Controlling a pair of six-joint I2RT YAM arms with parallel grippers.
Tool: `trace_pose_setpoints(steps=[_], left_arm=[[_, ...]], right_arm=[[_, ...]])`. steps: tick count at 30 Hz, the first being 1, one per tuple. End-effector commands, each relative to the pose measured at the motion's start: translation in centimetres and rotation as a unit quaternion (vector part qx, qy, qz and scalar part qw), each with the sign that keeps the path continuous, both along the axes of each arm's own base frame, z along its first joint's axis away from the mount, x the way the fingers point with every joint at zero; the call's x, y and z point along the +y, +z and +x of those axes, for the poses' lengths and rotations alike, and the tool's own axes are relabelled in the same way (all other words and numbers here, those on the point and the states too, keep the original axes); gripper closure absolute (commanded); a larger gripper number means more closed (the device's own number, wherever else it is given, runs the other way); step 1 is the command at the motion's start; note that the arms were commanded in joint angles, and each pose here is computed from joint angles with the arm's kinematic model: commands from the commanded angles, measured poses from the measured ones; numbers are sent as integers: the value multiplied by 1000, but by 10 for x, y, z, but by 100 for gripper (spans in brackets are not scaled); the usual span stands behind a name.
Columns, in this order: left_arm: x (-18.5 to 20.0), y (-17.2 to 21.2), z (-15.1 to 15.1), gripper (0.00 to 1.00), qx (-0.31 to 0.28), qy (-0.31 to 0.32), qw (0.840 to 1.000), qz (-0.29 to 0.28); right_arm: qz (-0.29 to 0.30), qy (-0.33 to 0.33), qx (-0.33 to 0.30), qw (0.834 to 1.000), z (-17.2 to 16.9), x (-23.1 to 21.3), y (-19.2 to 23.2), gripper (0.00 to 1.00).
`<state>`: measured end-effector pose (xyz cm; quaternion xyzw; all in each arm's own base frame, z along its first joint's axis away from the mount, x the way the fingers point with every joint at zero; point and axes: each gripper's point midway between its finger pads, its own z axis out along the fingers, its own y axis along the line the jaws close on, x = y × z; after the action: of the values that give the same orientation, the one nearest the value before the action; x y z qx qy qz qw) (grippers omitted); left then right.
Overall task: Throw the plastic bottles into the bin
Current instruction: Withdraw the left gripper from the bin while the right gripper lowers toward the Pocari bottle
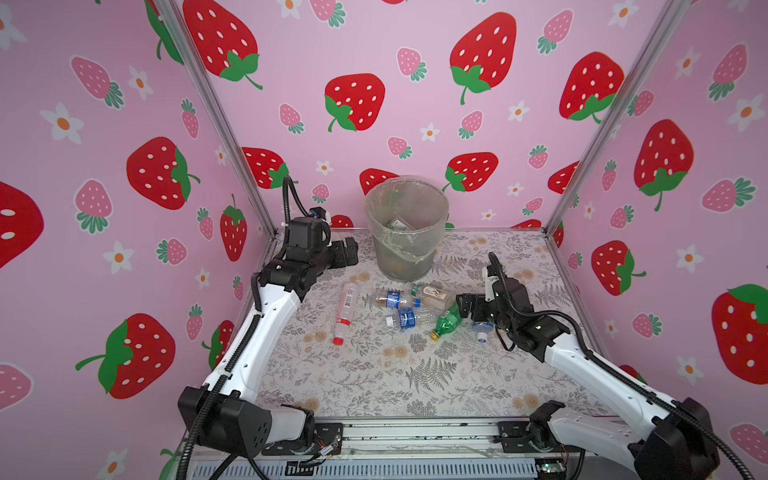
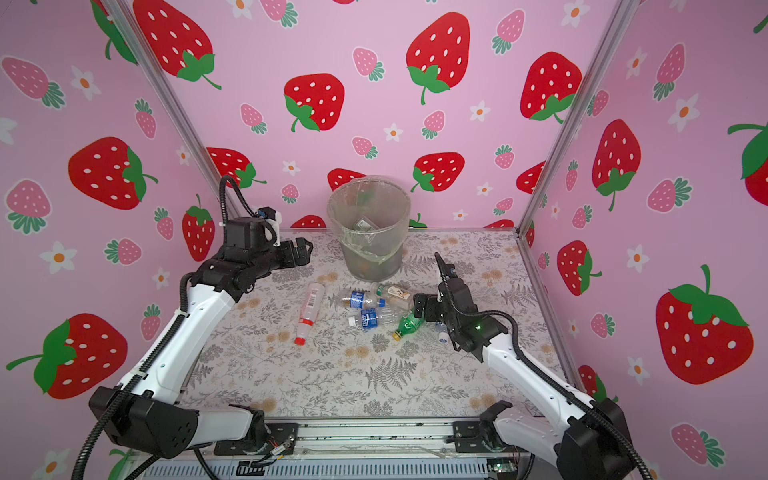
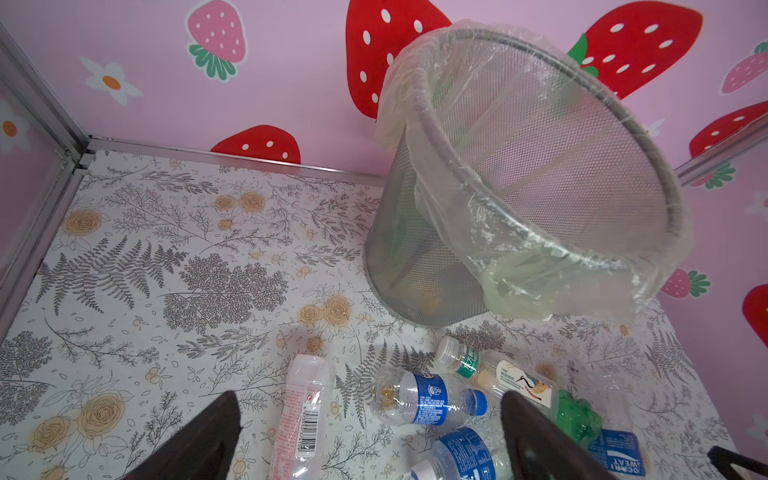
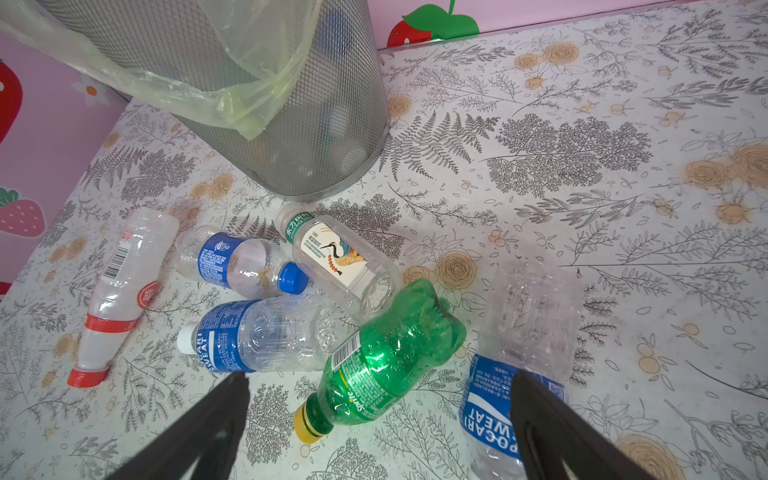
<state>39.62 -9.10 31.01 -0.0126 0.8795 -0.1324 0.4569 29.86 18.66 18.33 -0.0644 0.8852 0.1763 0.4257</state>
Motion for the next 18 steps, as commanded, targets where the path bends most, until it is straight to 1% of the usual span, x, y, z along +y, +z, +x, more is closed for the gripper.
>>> trace_pose_setpoints(steps=[1, 6, 10, 15, 18], left_arm=[[0, -6, -11, 1, 7, -17, 1000, 9], [8, -26, -15, 1, 11, -6, 999, 30], [17, -29, -13, 1, 38, 4, 998, 57], [15, -40, -16, 1, 67, 5, 997, 42], [15, -42, -15, 1, 80, 4, 996, 47]], right_arm=[[2, -19, 7, 1000, 4, -4, 3, 1], [-12, -37, 15, 999, 10, -12, -4, 1], [-26, -45, 16, 999, 19, -19, -4, 1], [-56, -62, 32, 996, 27, -34, -15, 1], [-69, -65, 45, 994, 31, -42, -22, 1]])
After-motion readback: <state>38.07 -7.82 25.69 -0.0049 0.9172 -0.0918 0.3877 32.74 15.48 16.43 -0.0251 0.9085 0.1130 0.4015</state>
